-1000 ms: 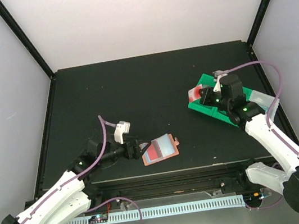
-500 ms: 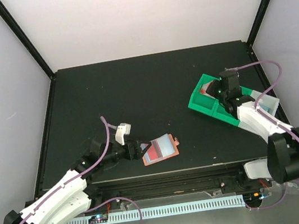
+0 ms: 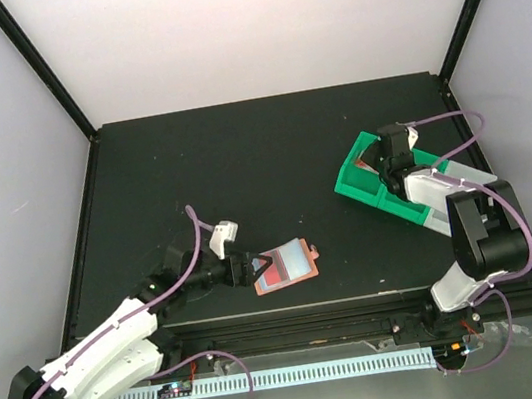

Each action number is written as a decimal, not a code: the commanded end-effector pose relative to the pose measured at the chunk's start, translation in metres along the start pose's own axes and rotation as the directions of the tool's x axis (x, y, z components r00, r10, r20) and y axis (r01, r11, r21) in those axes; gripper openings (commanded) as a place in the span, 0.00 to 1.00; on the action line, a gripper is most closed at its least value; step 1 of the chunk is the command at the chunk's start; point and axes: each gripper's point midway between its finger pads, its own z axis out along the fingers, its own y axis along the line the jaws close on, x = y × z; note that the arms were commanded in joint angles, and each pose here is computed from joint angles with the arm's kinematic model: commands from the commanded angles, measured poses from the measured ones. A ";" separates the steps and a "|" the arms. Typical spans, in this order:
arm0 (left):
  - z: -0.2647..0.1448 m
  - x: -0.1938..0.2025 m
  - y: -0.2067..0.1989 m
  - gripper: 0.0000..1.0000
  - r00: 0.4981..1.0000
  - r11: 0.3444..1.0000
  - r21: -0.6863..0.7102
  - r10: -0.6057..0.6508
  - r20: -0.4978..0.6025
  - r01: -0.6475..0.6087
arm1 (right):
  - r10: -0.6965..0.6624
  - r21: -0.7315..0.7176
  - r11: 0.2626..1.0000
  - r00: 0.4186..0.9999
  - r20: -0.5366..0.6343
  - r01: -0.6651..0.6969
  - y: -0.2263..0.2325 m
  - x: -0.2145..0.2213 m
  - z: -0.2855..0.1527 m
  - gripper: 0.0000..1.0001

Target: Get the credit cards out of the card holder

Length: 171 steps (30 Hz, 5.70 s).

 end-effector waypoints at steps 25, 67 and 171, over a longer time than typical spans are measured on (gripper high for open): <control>0.009 -0.002 -0.005 0.99 0.986 0.997 0.032 0.077 -0.150 -0.073 | -0.004 0.113 0.994 0.998 0.059 -0.002 -0.002 -0.025 0.030 0.25; 0.003 0.007 0.032 0.98 0.996 0.991 -0.109 -0.077 -0.037 0.073 | -0.282 -0.381 0.907 0.930 -0.235 0.178 0.046 0.047 -0.124 0.34; 0.068 0.011 0.003 0.93 0.945 0.931 0.171 -0.305 -0.114 0.322 | -0.571 -0.509 0.812 0.566 -0.594 0.286 -0.008 0.330 -0.150 0.13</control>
